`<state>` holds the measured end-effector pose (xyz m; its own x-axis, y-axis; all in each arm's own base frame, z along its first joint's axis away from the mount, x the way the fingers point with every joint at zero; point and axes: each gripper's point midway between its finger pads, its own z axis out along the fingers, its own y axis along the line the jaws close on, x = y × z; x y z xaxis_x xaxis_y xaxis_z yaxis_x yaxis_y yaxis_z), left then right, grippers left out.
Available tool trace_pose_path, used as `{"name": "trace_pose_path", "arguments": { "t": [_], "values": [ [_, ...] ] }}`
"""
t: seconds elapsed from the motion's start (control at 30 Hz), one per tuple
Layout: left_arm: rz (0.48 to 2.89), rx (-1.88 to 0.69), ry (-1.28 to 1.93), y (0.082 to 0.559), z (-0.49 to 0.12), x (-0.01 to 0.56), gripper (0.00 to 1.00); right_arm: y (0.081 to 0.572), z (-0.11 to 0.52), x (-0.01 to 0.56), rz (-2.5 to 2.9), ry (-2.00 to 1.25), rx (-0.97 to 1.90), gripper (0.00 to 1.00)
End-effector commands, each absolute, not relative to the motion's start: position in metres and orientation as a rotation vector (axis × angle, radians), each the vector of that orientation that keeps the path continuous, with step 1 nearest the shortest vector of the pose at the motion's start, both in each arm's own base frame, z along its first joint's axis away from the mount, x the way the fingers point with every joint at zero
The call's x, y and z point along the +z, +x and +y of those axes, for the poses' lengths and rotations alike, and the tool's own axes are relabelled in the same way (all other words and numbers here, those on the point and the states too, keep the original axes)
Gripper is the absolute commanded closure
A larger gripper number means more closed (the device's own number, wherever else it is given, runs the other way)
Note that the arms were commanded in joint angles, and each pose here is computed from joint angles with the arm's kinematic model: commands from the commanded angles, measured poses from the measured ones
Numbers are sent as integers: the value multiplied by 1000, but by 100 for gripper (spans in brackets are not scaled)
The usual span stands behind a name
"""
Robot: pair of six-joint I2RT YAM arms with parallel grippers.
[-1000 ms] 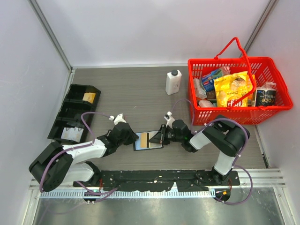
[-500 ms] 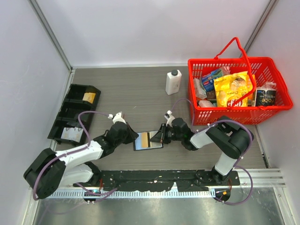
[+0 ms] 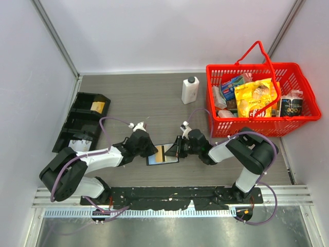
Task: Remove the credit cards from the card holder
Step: Remove the credit card from the card holder.
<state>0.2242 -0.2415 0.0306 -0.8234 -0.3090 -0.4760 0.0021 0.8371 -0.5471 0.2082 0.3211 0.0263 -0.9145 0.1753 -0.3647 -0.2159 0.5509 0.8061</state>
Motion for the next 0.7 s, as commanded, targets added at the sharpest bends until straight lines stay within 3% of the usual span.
{"name": "trace_pose_path", "arguments": {
  "t": [0.0,0.23,0.67],
  "values": [
    [2489,-664,-249,222,-235,22,100,230,319,41,2306,22,1289,90],
    [2510,-648,-376,221,-217,9,100,231,323,40,2313,15,1305,69],
    [2543,-680,-420,218,-216,-2,100,228,335,35,2320,-11,1364,67]
  ]
}}
